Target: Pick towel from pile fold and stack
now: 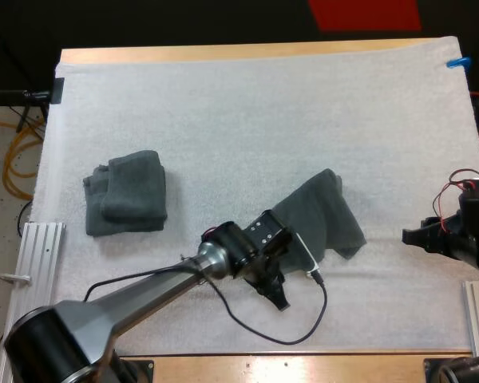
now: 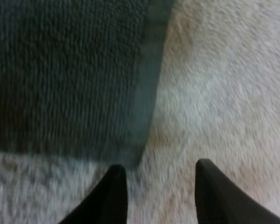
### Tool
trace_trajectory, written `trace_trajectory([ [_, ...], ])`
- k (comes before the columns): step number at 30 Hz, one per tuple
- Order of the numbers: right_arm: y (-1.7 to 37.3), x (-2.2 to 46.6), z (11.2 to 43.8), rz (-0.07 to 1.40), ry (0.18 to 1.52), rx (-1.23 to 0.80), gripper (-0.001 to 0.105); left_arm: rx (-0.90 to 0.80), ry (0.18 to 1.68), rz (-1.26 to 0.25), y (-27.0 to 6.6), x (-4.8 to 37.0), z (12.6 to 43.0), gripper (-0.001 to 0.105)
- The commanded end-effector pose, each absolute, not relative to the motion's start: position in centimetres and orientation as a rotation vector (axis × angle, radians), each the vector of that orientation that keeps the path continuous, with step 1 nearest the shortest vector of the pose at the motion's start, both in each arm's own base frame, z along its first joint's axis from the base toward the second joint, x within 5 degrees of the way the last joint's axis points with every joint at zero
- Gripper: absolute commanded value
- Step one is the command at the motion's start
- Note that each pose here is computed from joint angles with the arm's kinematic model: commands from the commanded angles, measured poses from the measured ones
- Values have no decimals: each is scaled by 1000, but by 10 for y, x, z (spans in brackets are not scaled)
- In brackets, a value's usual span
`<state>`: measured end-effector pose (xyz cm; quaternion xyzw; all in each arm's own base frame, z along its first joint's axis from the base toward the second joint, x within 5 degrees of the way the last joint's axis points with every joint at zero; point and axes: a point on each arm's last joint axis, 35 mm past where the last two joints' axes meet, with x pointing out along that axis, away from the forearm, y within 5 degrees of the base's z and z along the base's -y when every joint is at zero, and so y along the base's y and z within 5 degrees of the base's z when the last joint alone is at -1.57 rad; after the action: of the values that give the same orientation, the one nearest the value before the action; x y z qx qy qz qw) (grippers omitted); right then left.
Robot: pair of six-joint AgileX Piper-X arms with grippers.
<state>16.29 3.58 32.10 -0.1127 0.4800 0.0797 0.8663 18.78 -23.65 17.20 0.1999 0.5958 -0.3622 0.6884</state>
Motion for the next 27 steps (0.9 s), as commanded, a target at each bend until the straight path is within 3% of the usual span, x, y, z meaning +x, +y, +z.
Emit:
trace_trajectory([
  [1, 35, 161, 322, 177, 1001, -237, 48, 450, 1322, -797, -242, 193, 172, 37],
  [7, 35, 161, 322, 184, 1002, -233, 48, 504, 1348, -741, -260, 210, 162, 41],
  [17, 36, 161, 322, 192, 1002, -232, 48, 677, 1496, -671, -258, 211, 125, 39],
  [20, 36, 161, 322, 192, 1002, -232, 48, 696, 1501, -654, -256, 210, 126, 23],
  [22, 36, 161, 322, 192, 1002, -232, 48, 747, 1474, -601, -253, 211, 131, 2],
  [27, 36, 161, 322, 203, 1002, -231, 48, 780, 1376, -556, -249, 211, 156, 0],
])
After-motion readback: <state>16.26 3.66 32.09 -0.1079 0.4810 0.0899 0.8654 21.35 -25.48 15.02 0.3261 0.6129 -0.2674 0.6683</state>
